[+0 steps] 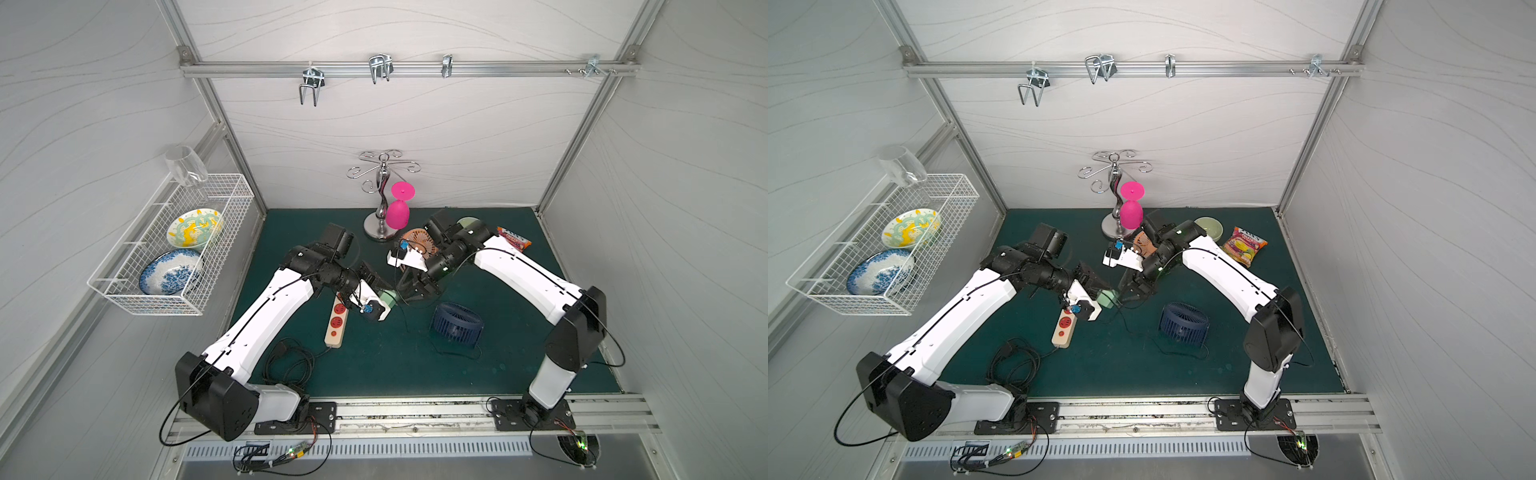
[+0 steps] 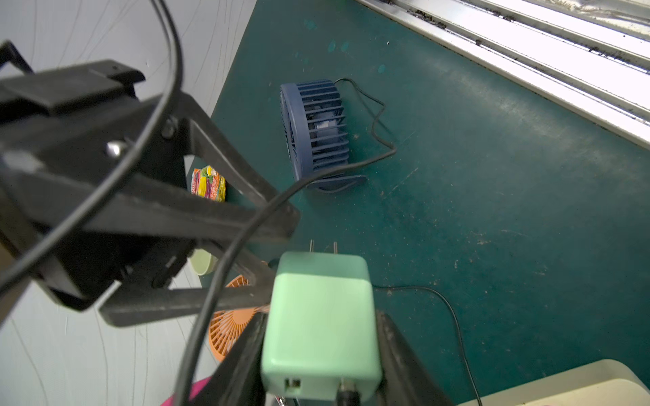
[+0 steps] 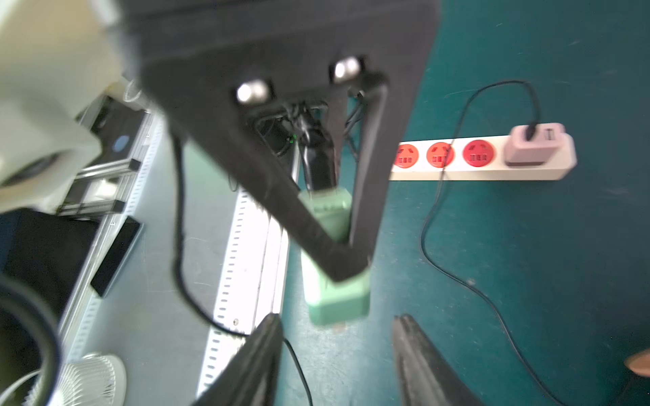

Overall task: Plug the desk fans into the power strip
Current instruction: Pick up the plug from the center of the board, then insert the plug into the socket.

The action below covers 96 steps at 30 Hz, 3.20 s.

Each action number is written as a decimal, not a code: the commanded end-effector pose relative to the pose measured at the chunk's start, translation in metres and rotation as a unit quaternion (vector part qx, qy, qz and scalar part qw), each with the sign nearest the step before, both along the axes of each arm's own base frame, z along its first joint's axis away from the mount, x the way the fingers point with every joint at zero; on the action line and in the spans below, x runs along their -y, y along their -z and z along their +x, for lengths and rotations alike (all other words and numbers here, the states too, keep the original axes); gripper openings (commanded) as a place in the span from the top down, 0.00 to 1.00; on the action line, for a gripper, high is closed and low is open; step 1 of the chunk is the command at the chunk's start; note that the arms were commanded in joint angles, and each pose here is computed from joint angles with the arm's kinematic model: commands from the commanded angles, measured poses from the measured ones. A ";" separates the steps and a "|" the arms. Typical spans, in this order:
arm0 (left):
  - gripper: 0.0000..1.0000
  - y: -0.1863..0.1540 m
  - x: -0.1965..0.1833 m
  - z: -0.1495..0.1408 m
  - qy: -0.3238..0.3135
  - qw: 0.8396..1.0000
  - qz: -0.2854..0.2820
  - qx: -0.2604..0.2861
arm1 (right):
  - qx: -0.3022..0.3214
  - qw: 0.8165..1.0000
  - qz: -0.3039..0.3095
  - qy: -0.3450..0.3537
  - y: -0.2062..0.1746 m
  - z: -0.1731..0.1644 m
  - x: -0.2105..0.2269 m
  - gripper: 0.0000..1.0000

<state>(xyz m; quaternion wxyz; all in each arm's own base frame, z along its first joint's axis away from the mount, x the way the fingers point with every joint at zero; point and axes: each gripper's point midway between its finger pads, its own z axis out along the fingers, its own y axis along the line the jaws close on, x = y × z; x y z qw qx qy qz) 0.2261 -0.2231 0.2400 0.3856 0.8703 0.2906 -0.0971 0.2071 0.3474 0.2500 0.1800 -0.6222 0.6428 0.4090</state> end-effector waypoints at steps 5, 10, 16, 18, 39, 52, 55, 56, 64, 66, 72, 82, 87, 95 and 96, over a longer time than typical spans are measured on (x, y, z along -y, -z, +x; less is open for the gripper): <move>0.94 -0.001 -0.015 0.012 -0.059 0.998 0.034 -0.004 | 0.073 0.986 0.030 0.149 -0.037 0.044 0.040 0.30; 0.99 0.007 -0.029 0.022 -0.116 0.990 0.074 -0.025 | 0.107 0.971 0.008 0.215 -0.042 0.047 0.076 0.23; 1.00 0.028 -0.060 0.024 -0.185 0.969 0.148 -0.066 | 0.137 0.937 -0.024 0.320 -0.041 0.053 0.130 0.09; 1.00 0.036 -0.070 0.022 -0.201 0.961 0.172 -0.077 | 0.144 0.926 -0.037 0.347 -0.038 0.055 0.147 0.01; 1.00 0.082 -0.162 0.018 -0.333 0.863 0.345 -0.159 | 0.166 0.789 -0.134 0.576 0.019 0.068 0.265 0.01; 1.00 0.119 -0.180 0.055 -0.367 0.828 0.391 -0.166 | 0.243 0.745 -0.138 0.606 0.032 0.064 0.287 0.01; 1.00 0.121 -0.176 0.067 -0.373 0.831 0.379 -0.165 | 0.242 0.745 -0.136 0.607 0.031 0.065 0.286 0.01; 1.00 0.124 -0.176 0.069 -0.371 0.832 0.379 -0.163 | 0.243 0.746 -0.131 0.607 0.030 0.064 0.285 0.01; 1.00 0.133 -0.163 0.096 -0.368 0.850 0.350 -0.141 | 0.250 0.744 -0.122 0.607 0.031 0.064 0.284 0.01; 1.00 0.135 -0.158 0.100 -0.365 0.855 0.344 -0.136 | 0.253 0.743 -0.125 0.607 0.032 0.064 0.285 0.01; 1.00 0.138 -0.144 0.099 -0.353 0.862 0.332 -0.148 | 0.250 0.746 -0.122 0.605 0.032 0.065 0.283 0.01; 1.00 0.146 -0.142 0.077 -0.334 0.846 0.369 -0.191 | 0.256 0.745 -0.126 0.603 0.033 0.065 0.284 0.01; 1.00 0.145 -0.137 0.065 -0.323 0.843 0.375 -0.212 | 0.253 0.747 -0.122 0.603 0.033 0.064 0.282 0.01; 1.00 0.155 -0.140 0.074 -0.338 0.832 0.392 -0.201 | 0.256 0.745 -0.124 0.603 0.033 0.064 0.283 0.01; 1.00 0.156 -0.141 0.076 -0.342 0.830 0.394 -0.197 | 0.258 0.745 -0.125 0.603 0.033 0.065 0.284 0.01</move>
